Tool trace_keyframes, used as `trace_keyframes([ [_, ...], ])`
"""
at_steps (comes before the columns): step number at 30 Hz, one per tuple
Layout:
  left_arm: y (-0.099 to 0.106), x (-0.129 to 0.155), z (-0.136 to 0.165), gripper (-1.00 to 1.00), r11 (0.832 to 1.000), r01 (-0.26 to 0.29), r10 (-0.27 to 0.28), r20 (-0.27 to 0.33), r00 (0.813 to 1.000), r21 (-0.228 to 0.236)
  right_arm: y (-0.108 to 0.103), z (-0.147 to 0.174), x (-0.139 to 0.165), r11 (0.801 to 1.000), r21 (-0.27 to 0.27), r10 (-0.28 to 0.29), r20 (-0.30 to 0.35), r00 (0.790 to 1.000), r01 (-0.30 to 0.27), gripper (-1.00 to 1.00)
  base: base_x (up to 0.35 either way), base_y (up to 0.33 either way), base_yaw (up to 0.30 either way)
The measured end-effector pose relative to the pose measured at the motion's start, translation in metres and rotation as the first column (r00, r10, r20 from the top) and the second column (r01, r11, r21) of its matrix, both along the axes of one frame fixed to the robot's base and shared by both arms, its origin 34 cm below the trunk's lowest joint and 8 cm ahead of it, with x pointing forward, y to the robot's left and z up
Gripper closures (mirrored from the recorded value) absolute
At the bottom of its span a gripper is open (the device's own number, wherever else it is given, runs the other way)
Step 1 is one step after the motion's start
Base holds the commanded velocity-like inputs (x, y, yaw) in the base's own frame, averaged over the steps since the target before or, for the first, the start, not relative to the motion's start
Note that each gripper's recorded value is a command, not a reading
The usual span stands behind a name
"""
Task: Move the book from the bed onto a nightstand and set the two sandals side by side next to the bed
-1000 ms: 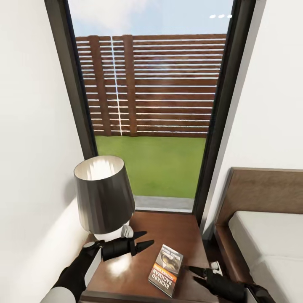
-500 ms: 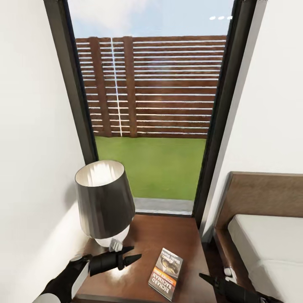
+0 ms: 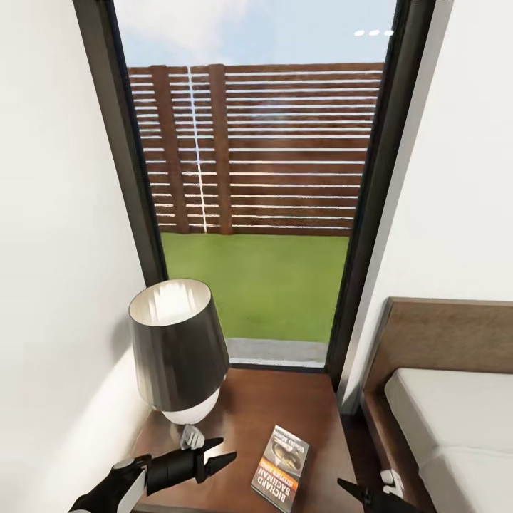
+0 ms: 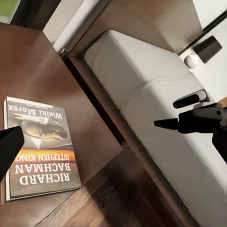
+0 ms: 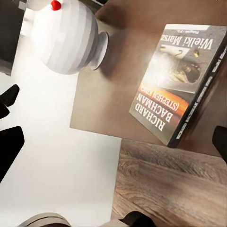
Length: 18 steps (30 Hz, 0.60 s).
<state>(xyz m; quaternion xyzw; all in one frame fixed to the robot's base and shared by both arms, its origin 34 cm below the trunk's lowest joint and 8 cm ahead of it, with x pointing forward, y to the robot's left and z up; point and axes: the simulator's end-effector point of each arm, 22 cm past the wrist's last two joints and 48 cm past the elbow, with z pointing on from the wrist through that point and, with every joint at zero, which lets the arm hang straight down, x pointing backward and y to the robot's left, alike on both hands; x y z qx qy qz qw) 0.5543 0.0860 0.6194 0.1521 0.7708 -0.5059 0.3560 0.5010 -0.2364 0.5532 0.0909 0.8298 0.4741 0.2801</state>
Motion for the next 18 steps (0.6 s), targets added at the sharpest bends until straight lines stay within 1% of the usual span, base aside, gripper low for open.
trace_keyframes([
  [4,0.0,0.0,0.007,-1.0,1.0,0.001,-0.001,-0.001,1.0,0.001,0.0,0.007,0.0,1.0,0.0,0.0,-0.001,1.0,0.0,-1.0,0.0,0.0,0.0],
  [6,0.0,-0.005,0.004,-1.0,1.0,-0.001,0.001,-0.025,1.0,0.002,0.0,0.011,0.0,1.0,-0.003,0.0,0.001,1.0,0.0,-1.0,0.0,0.0,0.0],
  [8,0.002,-0.008,0.001,-1.0,1.0,-0.011,0.012,-0.04,0.999,0.011,-0.001,0.015,0.002,1.0,-0.017,0.001,0.024,1.0,-0.001,-1.0,0.0,0.0,0.0],
  [10,0.009,-0.011,-0.01,-1.0,0.998,-0.042,0.045,-0.053,0.998,0.046,-0.002,0.018,0.003,0.999,-0.034,0.003,0.054,0.999,-0.001,-1.0,0.0,0.0,0.0],
  [11,0.015,-0.013,-0.018,-1.0,0.996,-0.062,0.067,-0.062,0.996,0.071,-0.001,0.017,0.0,0.999,-0.037,0.001,0.051,0.999,0.001,-1.0,0.0,0.0,0.0],
  [13,0.025,-0.02,-0.032,-1.0,0.989,-0.095,0.103,-0.067,0.992,0.116,0.002,0.01,-0.015,1.0,-0.028,-0.005,0.014,1.0,0.005,-1.0,0.0,0.0,0.0],
  [15,0.031,-0.029,-0.041,-1.0,0.983,-0.114,0.126,-0.074,0.989,0.145,0.006,0.005,-0.029,1.0,-0.018,-0.012,-0.026,1.0,0.012,-1.0,0.0,0.0,0.0],
  [17,0.035,-0.036,-0.046,-1.0,0.979,-0.124,0.14,-0.089,0.986,0.161,0.007,0.006,-0.033,1.0,-0.02,-0.016,-0.027,0.999,0.016,-1.0,0.0,0.0,0.0],
  [18,0.039,-0.042,-0.052,-1.0,0.975,-0.132,0.152,-0.105,0.983,0.178,0.007,0.006,-0.036,0.999,-0.032,-0.016,-0.012,1.0,0.016,-1.0,0.0,0.0,0.0],
])
